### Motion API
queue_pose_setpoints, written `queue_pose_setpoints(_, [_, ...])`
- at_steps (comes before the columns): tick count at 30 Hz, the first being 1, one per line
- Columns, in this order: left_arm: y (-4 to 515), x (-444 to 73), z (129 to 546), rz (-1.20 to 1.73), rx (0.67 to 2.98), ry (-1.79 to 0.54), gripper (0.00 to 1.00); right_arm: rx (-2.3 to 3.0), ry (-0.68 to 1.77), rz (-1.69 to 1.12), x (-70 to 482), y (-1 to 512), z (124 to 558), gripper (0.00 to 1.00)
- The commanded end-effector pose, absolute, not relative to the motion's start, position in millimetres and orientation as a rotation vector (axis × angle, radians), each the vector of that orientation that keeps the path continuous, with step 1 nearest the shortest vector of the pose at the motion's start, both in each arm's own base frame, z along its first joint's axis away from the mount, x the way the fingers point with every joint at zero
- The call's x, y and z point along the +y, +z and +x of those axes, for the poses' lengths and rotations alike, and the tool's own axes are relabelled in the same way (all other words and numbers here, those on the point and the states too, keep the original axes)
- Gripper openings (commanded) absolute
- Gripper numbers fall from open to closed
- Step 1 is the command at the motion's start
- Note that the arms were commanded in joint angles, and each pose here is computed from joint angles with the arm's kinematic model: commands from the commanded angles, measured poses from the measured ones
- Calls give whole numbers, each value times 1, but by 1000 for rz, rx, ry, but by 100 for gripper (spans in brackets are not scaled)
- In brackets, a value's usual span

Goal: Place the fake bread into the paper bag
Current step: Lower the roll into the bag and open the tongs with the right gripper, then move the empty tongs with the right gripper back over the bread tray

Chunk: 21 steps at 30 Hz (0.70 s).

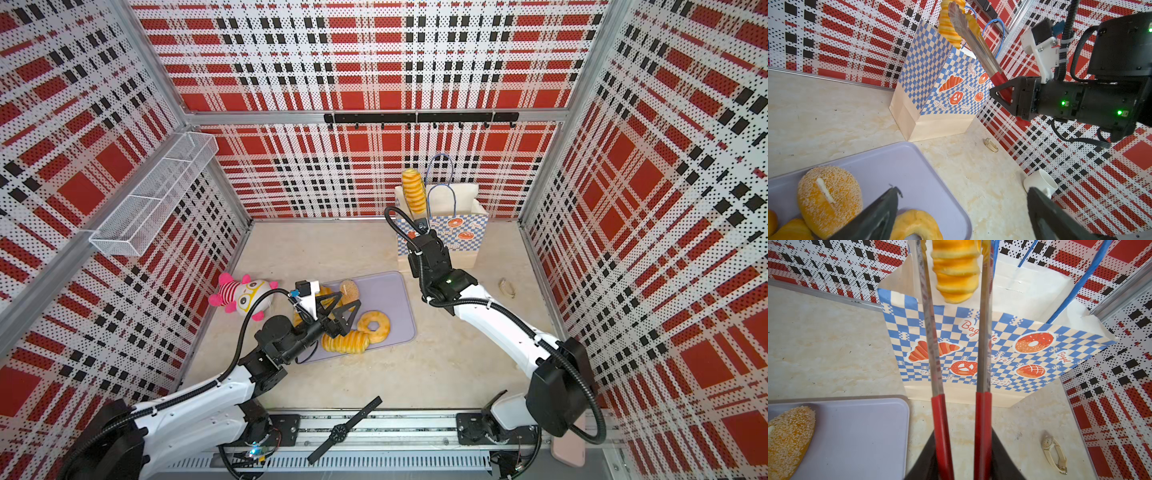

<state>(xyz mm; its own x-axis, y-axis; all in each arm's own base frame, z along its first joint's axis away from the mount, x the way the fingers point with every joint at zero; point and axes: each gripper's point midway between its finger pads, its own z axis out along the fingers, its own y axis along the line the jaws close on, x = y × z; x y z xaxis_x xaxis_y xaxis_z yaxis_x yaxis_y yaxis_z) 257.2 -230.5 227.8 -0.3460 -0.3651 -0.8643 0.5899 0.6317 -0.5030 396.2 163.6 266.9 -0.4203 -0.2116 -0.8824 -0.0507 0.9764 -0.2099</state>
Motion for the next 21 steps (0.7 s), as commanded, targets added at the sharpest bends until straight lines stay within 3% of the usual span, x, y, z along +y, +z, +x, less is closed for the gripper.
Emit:
queue_pose_setpoints(1, [231, -228, 257, 192, 1630, -983, 98, 1980, -165, -153, 162, 273, 398, 33])
queue_pose_setpoints(10, [231, -227, 258, 187, 1629, -980, 98, 1974, -89, -158, 163, 275, 387, 31])
queue_pose_setpoints(21, [228, -225, 261, 172, 1640, -961, 98, 1923, 324, -281, 185, 282, 325, 29])
